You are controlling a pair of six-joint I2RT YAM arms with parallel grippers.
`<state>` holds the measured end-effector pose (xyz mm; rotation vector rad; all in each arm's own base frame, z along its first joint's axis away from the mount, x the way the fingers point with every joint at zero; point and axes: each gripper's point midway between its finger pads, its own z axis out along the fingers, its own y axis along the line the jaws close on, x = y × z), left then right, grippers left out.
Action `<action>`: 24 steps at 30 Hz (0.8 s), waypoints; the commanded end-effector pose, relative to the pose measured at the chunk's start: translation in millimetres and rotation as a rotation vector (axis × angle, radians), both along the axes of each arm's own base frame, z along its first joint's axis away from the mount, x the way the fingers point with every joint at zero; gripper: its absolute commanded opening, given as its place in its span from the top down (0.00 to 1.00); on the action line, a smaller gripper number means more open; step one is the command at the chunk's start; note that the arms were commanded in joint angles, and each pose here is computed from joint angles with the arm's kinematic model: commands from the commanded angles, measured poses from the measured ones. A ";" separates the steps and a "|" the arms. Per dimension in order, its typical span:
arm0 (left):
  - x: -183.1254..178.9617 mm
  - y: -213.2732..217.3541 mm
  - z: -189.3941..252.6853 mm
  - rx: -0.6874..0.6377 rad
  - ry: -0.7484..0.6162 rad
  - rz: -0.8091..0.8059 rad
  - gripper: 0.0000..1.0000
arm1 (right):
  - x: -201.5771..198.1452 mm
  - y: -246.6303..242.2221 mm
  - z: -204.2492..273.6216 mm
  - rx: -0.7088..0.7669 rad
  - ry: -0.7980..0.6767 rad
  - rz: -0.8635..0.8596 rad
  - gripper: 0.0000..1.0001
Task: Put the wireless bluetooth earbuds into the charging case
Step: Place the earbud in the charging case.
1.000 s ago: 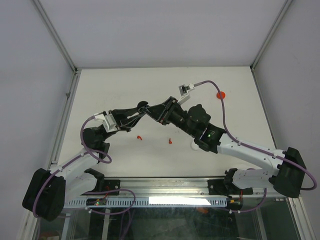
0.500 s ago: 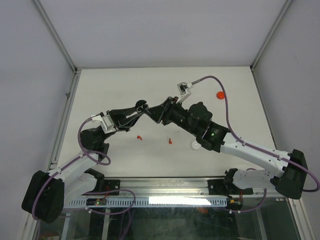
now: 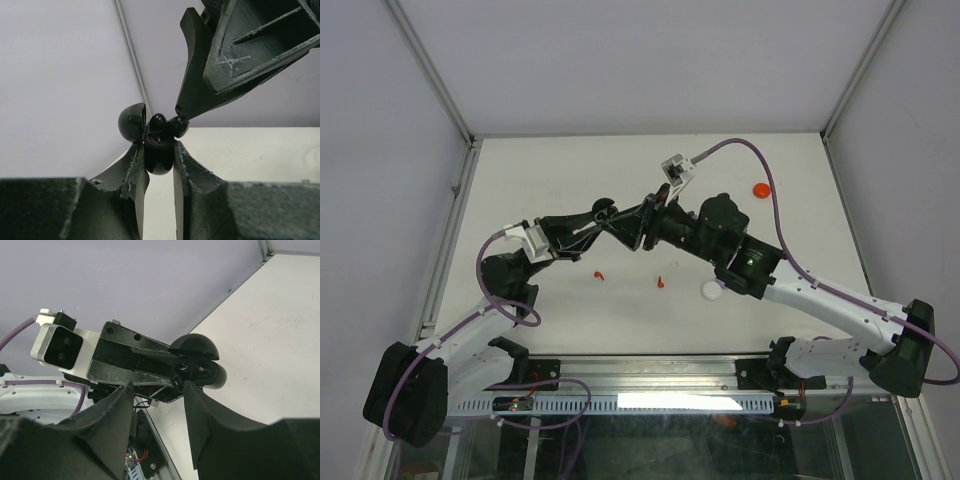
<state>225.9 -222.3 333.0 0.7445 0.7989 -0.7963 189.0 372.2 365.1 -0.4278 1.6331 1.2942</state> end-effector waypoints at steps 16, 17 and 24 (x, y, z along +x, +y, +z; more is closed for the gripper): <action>-7.7 -4.3 19.6 -0.011 -0.038 -0.041 1.00 | -9.9 19.0 25.4 0.007 -0.081 0.111 0.53; -8.1 -5.3 18.4 -0.005 -0.038 -0.046 1.00 | -9.0 19.6 26.1 0.006 -0.084 0.107 0.52; -8.7 -13.5 11.3 0.066 -0.045 -0.069 1.00 | -5.5 21.5 36.0 -0.002 -0.097 0.098 0.53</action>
